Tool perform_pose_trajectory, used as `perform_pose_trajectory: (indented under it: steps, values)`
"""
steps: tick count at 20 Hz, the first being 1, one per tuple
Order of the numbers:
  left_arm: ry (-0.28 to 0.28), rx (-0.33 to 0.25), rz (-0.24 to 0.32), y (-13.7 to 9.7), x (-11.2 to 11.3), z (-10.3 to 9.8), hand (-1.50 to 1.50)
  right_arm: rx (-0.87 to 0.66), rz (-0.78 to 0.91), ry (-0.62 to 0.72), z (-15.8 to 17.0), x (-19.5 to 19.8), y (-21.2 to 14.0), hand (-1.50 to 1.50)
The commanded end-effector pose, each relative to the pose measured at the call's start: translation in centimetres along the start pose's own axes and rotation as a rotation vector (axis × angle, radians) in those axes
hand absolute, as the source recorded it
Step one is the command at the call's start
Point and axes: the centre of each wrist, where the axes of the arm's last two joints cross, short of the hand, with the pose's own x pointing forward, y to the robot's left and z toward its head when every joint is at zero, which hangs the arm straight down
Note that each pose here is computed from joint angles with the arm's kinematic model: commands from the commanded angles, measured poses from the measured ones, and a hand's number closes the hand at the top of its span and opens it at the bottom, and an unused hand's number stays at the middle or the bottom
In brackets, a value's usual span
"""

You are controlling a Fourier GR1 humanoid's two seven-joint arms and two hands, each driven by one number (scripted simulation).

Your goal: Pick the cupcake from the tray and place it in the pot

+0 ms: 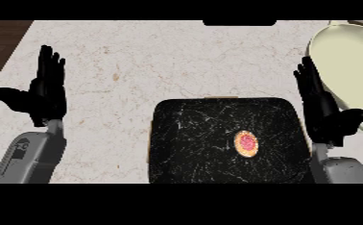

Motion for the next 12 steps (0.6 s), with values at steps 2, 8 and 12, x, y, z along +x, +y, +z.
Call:
perform_pose_trajectory:
  steps: [2,8,12]
  values:
    - [-0.039,-0.076,-0.028,0.2,1.7,-0.7,0.00,0.234,-0.080,-0.106,-1.8,3.0,-2.6,1.50]
    - [-0.069,-0.243,-0.006,-1.4,3.9,-0.9,0.00,0.291,0.458,-0.283,-4.2,8.5,-10.4,1.50]
    - [-0.041,-0.283,0.016,-0.9,3.9,0.6,0.00,0.438,0.339,-0.423,-2.0,3.8,-12.8,-1.50]
